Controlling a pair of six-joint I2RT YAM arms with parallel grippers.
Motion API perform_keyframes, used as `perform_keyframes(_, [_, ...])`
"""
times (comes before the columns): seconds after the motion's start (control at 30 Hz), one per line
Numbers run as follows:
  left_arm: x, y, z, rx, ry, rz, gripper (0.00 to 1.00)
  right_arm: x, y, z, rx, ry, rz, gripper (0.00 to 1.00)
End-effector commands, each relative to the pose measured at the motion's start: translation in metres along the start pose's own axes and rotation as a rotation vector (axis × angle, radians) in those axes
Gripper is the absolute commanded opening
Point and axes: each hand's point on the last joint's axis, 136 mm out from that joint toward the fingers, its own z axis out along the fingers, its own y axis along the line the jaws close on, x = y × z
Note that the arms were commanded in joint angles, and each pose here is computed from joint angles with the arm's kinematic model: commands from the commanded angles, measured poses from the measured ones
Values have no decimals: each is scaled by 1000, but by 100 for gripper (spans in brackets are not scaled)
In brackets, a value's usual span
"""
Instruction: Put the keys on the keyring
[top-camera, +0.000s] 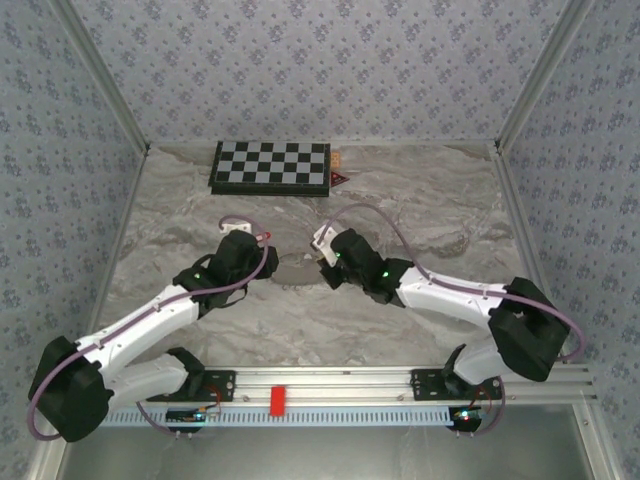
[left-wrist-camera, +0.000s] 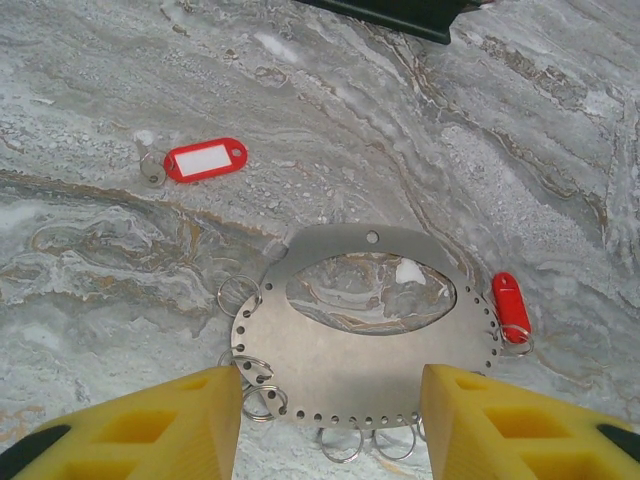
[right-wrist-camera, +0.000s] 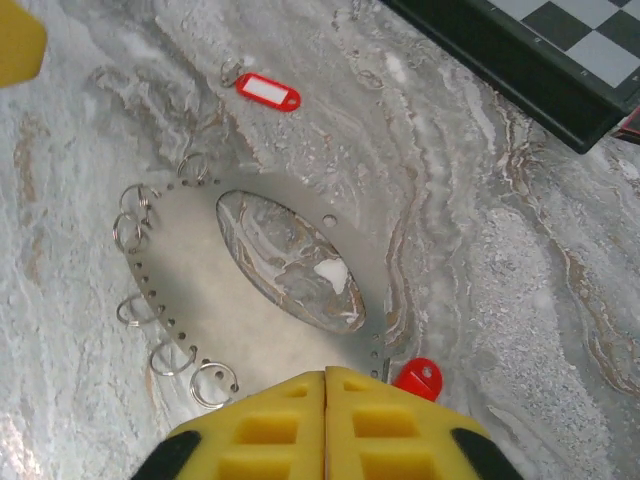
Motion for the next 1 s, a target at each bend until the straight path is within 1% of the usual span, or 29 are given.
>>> perform_keyframes(0.0, [-11, -3, -9, 7, -20, 9, 50, 13, 12, 7, -54, 61, -19, 19])
perform_keyframes(0.07, [-12, -2, -10, 5, -23, 9, 50, 25, 15, 14, -52, 111, -3, 29])
perform_keyframes(0.13, [-11, -2, -11, 7, -26, 6, 51, 34, 16, 21, -31, 146, 26, 33])
perform_keyframes(0.37, [-6, 3, -9, 1, -25, -4, 52, 58, 18, 49, 63, 306, 148, 36])
perform_keyframes(0.5, [1, 5, -7, 1, -10, -12, 52, 58, 22, 59, 85, 312, 202, 39])
perform_keyframes(0.6, [3, 7, -7, 4, -8, -16, 52, 60, 21, 63, 110, 331, 226, 40])
perform_keyframes(0.97, [5, 9, -7, 3, -10, -19, 53, 83, 17, 68, 166, 413, 241, 41])
